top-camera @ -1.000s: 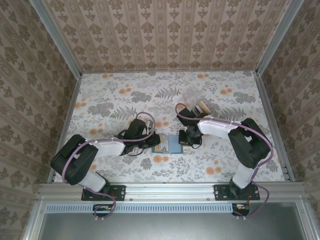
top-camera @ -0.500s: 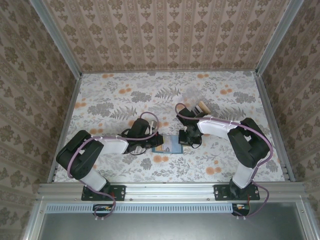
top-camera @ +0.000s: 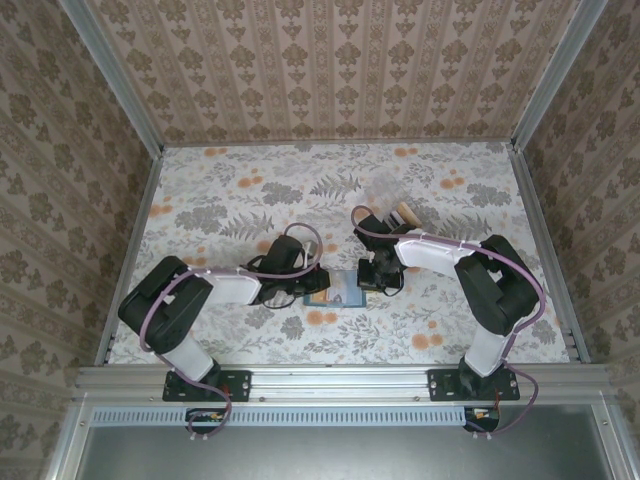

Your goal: Put the credit cards into the card holder

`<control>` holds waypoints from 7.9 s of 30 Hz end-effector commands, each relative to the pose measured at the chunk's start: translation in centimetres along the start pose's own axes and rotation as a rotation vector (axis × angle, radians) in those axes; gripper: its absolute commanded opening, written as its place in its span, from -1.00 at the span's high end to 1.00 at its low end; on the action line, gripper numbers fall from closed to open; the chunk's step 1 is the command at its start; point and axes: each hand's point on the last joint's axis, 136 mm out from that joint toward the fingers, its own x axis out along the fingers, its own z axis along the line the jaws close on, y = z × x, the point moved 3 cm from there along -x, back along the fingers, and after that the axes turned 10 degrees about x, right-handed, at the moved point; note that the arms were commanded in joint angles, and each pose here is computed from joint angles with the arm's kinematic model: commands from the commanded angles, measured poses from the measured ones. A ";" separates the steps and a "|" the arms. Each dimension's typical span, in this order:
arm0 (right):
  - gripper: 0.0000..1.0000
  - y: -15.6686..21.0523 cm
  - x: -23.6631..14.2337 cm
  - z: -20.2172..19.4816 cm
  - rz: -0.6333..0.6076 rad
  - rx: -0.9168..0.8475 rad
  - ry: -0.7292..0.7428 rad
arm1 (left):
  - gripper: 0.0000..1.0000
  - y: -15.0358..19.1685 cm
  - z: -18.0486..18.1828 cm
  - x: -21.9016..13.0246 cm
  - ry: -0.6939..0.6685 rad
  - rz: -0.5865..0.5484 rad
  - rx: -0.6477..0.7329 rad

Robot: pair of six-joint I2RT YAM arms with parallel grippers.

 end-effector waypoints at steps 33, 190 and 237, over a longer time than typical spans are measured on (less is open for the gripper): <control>0.91 1.0 2.1 1.6 0.065 0.029 -0.118 | 0.11 1.0 -1.5 2.1 -0.119 0.199 0.152; 0.40 -13.0 -4.6 6.1 -0.537 -0.465 0.867 | -0.74 -3.6 5.7 -14.1 -0.408 -0.386 -0.069; 1.00 -9.2 -11.3 6.8 -0.445 -0.269 0.344 | -0.69 -4.9 4.1 -12.8 -0.309 -0.333 -0.056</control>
